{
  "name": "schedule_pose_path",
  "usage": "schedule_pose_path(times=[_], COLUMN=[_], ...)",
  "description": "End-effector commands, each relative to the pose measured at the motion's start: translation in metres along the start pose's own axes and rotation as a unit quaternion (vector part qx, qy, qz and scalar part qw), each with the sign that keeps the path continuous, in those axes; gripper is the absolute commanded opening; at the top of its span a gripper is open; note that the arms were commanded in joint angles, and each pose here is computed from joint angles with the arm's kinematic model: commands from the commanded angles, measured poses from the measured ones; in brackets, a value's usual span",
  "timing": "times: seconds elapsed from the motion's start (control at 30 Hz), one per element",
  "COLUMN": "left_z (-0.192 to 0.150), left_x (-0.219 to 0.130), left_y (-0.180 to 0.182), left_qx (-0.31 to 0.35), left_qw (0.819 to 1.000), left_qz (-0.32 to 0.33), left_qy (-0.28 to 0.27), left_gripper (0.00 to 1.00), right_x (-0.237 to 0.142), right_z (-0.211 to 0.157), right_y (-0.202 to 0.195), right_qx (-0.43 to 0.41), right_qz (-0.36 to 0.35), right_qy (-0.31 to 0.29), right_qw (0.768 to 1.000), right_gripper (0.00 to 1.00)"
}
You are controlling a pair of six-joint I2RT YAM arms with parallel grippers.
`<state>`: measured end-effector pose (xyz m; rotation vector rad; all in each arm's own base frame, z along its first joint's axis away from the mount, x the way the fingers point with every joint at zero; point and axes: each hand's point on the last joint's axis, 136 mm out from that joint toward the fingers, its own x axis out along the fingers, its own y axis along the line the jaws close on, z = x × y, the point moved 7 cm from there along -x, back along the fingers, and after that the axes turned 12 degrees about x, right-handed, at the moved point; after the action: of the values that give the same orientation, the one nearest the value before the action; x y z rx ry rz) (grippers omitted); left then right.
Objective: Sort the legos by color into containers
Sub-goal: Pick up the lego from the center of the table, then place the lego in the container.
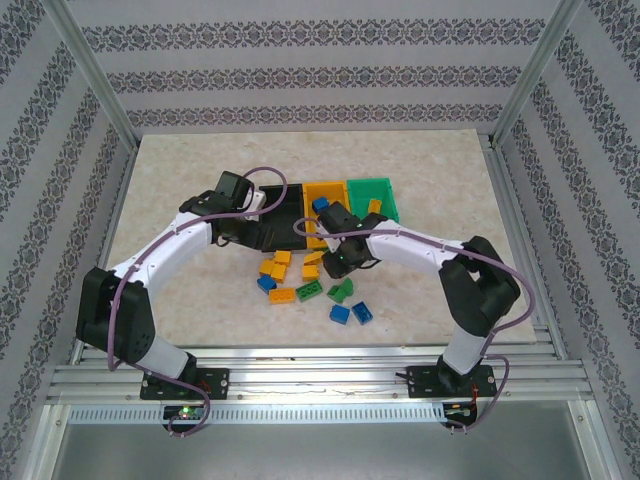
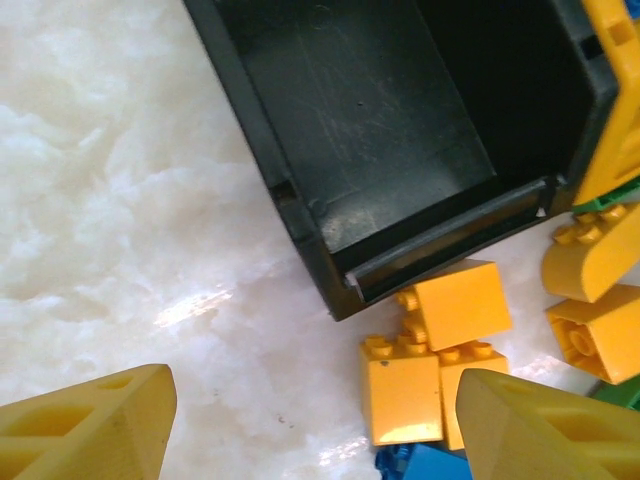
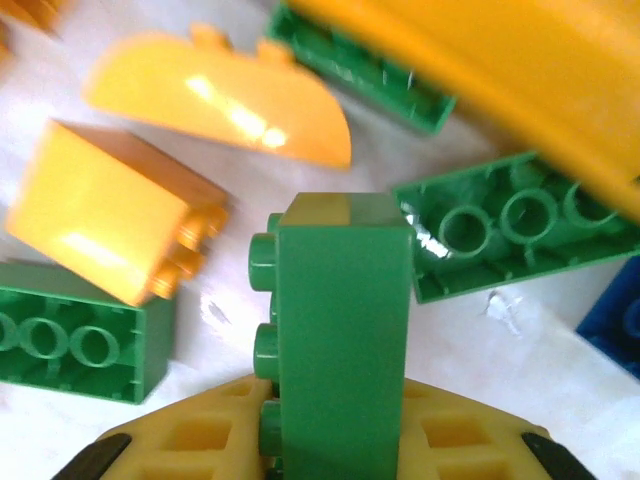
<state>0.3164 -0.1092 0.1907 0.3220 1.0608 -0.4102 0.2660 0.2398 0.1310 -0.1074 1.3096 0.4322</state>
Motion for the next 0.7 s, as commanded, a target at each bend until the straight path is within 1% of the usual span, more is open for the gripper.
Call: schedule_pose_path(times=[0.0,0.13,0.27,0.37,0.4,0.43,0.47,0.57,0.67], left_z=[-0.007,-0.006,-0.007,-0.008,-0.008,-0.008,-0.009,-0.008,-0.008], left_x=[-0.009,-0.011,-0.014,-0.017,-0.017,-0.018,-0.017,-0.018,-0.017], left_y=[0.014,0.020,0.025,0.027,0.027,0.028,0.028,0.028,0.028], left_qx=[-0.011,-0.035,-0.046,-0.046,-0.047,-0.047,-0.047,-0.045,-0.045], left_qw=[0.999,0.999,0.998,0.998,0.998,0.998,0.998,0.998,0.998], left_qz=[0.043,0.038,0.038,0.044,0.044,0.045,0.045,0.045,0.043], left_qy=[0.024,0.016,0.005,0.002,0.001,0.001,0.001,0.000,0.001], left_gripper=[0.74,0.74,0.74,0.74,0.75,0.75,0.75,0.75,0.75], right_x=[-0.034,-0.040,-0.035,-0.029,-0.028,-0.027,-0.026,-0.026,-0.025], right_z=[0.028,0.065,0.101,0.121,0.127,0.130,0.133,0.132,0.123], right_y=[0.015,0.028,0.044,0.053,0.055,0.056,0.056,0.057,0.052], right_qx=[0.008,0.036,0.061,0.070,0.074,0.076,0.076,0.073,0.073], right_qz=[0.036,0.078,0.116,0.129,0.132,0.133,0.135,0.137,0.131], right_qy=[-0.063,-0.098,-0.111,-0.112,-0.112,-0.111,-0.110,-0.109,-0.107], right_qw=[0.997,0.991,0.985,0.983,0.982,0.982,0.982,0.982,0.983], right_gripper=[0.26,0.26,0.26,0.32,0.37,0.43,0.45,0.45,0.46])
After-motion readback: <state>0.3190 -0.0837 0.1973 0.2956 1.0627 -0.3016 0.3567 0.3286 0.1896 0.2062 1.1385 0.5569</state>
